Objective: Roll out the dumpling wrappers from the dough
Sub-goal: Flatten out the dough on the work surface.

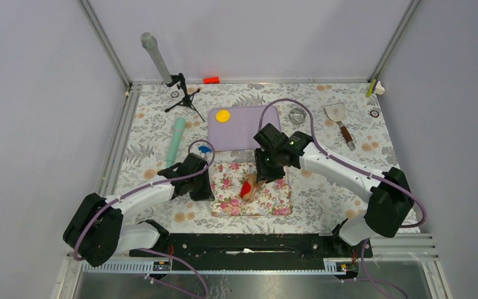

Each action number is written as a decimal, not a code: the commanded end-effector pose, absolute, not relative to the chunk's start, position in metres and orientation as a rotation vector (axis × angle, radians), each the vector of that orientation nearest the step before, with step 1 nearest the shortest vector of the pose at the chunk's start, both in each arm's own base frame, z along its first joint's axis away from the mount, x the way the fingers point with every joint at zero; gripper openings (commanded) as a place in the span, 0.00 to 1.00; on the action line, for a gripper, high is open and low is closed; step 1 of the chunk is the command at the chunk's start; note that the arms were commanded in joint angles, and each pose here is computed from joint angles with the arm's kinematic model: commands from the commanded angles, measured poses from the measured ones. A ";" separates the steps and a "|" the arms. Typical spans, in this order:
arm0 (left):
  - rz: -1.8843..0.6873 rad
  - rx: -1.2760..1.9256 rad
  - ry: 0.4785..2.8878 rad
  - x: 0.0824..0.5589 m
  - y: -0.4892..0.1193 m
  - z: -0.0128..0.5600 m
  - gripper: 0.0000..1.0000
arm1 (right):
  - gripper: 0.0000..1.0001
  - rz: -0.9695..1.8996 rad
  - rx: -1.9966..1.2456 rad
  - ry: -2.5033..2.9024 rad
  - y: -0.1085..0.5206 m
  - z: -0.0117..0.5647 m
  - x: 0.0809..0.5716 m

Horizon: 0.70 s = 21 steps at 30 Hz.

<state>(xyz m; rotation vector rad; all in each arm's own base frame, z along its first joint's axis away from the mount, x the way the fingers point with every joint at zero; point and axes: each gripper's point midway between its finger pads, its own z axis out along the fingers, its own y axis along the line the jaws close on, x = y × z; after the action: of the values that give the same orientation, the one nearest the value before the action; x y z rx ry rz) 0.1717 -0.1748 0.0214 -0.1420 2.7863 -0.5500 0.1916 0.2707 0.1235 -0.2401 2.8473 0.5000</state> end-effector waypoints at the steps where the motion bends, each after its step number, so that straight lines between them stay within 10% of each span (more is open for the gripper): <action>1: -0.569 -0.141 2.743 0.180 -0.177 0.033 0.00 | 0.00 0.178 -0.196 2.805 0.213 0.142 0.202; 21: -0.600 -0.124 2.758 0.179 -0.183 0.029 0.00 | 0.00 0.430 -0.151 2.806 0.231 0.144 0.205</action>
<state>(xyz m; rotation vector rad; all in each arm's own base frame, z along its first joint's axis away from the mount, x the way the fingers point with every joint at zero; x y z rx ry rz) 0.1702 -0.1749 0.0203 -0.1421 2.7970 -0.5533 0.1937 0.2133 0.1196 -0.1170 2.8660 0.3402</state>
